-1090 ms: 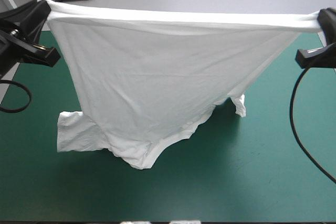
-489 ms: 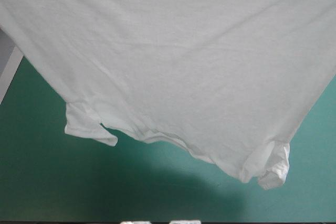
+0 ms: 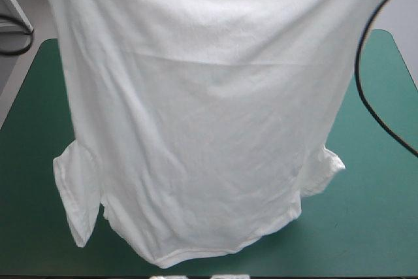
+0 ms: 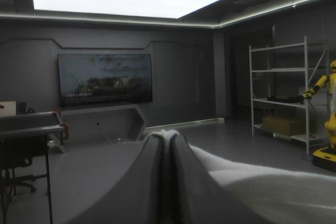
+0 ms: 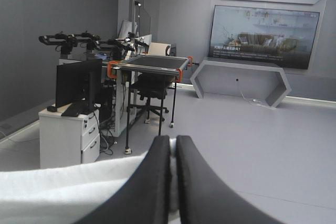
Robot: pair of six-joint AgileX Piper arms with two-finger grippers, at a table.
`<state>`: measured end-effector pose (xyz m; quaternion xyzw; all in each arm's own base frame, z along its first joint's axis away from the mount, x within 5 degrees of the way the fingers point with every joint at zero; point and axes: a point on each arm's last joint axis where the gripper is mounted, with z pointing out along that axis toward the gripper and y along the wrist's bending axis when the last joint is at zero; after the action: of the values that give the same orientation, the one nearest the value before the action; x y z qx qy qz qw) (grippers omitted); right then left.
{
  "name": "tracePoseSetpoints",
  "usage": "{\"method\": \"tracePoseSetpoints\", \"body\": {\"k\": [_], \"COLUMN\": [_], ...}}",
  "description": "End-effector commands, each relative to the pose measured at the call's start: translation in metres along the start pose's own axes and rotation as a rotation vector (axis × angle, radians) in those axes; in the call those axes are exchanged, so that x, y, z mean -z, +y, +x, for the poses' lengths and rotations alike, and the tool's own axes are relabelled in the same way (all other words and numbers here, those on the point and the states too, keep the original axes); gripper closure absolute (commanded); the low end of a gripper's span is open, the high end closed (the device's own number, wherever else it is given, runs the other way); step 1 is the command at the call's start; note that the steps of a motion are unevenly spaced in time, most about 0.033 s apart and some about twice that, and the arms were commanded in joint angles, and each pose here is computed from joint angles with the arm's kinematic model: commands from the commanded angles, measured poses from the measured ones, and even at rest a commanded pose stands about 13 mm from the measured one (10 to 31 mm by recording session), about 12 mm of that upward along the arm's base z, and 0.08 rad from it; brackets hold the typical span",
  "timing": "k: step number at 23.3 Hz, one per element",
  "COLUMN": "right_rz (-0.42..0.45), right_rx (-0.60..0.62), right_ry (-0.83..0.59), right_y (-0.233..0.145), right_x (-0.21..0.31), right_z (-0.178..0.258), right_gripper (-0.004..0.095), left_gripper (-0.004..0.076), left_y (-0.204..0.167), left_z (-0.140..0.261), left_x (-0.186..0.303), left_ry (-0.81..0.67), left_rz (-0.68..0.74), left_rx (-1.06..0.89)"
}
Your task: Fold the cloth
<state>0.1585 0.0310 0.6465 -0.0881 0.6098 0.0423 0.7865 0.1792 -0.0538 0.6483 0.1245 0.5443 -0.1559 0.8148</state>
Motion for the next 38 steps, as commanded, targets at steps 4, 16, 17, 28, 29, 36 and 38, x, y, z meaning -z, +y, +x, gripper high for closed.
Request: {"method": "tracePoseSetpoints", "body": {"k": [4, 16, 17, 28, 29, 36, 38], "right_rz": [0.058, 0.055, 0.057, 0.121, 0.113, 0.092, 0.09], "right_rx": [0.014, -0.033, -0.04, -0.085, -0.076, -0.08, -0.099], "right_ry": [-0.236, 0.107, 0.172, 0.779, 0.801, 0.849, 0.864], "right_y": [-0.003, 0.001, 0.001, -0.014, -0.012, -0.005, -0.004], "right_x": [-0.072, -0.167, -0.179, -0.225, -0.22, -0.174, -0.161], "right_z": [0.015, 0.112, 0.131, 0.356, 0.366, 0.388, 0.388], "right_gripper": [0.0923, 0.0923, 0.0923, 0.0925, 0.0925, 0.0925, 0.0925], "left_gripper": [0.0734, 0.0734, 0.0734, 0.0734, 0.0734, 0.0734, 0.0734], "left_y": [0.022, 0.043, 0.045, 0.07, 0.072, 0.059, 0.05], "left_z": [0.021, 0.126, 0.144, 0.352, 0.358, 0.383, 0.39], "left_x": [-0.05, -0.132, -0.14, -0.18, -0.177, -0.127, -0.101], "left_ry": [-0.215, 0.026, 0.083, 0.71, 0.726, 0.778, 0.803], "left_rz": [-0.114, -0.118, -0.111, -0.216, -0.24, -0.255, -0.245], "left_rx": [0.02, -0.039, -0.046, 0.094, 0.091, 0.125, 0.133]}}
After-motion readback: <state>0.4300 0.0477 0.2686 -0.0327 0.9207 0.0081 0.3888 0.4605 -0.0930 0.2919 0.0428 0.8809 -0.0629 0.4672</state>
